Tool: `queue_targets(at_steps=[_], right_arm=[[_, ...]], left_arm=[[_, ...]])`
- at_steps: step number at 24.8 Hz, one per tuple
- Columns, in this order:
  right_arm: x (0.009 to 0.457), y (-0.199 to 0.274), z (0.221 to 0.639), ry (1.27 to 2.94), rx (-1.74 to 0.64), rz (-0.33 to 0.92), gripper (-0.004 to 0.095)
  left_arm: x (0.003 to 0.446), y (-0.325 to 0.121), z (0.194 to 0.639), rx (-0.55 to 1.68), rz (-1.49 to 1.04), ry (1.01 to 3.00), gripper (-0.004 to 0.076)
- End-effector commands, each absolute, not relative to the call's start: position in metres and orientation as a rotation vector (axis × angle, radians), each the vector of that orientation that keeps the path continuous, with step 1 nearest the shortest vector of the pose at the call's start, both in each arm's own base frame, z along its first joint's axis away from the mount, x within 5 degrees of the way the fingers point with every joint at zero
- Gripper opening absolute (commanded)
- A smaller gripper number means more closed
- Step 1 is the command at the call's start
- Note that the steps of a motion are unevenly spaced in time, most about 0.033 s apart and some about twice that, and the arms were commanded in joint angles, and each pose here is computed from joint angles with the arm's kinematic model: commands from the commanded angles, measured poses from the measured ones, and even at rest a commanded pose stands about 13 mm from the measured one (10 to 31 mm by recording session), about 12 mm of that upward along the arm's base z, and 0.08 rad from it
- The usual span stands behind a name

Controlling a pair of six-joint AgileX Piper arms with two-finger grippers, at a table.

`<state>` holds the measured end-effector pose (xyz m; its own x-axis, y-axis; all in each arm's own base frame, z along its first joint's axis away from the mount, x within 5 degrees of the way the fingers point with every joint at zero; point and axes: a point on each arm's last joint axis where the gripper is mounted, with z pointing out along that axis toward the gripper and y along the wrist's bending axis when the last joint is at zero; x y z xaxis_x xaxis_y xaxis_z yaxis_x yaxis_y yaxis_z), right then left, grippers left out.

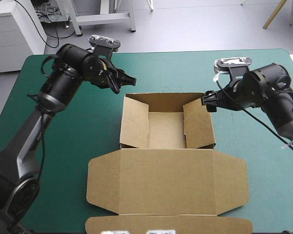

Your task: Fold the box

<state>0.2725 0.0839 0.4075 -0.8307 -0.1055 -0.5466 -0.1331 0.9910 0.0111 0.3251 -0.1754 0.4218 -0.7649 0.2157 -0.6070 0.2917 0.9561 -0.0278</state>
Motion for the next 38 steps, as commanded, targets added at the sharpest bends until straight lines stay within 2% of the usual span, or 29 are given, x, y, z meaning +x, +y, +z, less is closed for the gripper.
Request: queue_targets(at_steps=[1,7,11,17,24,29,38], right_arm=[[0.247,0.071,0.442,2.419,-0.149,0.069,0.0844],[0.219,0.061,0.439,2.408,-0.137,0.067,0.0844],[0.21,0.06,0.423,2.423,-0.12,0.098,0.084],[0.234,0.073,0.405,2.471,-0.148,0.146,0.0841],[0.295,0.095,0.345,2.611,-0.198,0.125,0.084],[0.31,0.103,0.321,2.678,-0.204,0.143,0.0837],[0.32,0.107,0.302,2.732,-0.203,0.14,0.0821]], left_arm=[[0.285,-0.152,0.472,0.383,-0.176,2.358,0.0013],[0.241,-0.127,0.501,0.389,-0.201,2.265,-0.001],[0.193,-0.097,0.507,0.376,-0.193,2.229,-0.001],[0.14,-0.066,0.487,0.376,-0.18,2.233,-0.001],[0.085,-0.035,0.469,0.374,-0.209,2.153,-0.001],[0.069,-0.027,0.46,0.376,-0.222,2.142,-0.001],[0.06,-0.021,0.448,0.378,-0.225,2.145,-0.001]])
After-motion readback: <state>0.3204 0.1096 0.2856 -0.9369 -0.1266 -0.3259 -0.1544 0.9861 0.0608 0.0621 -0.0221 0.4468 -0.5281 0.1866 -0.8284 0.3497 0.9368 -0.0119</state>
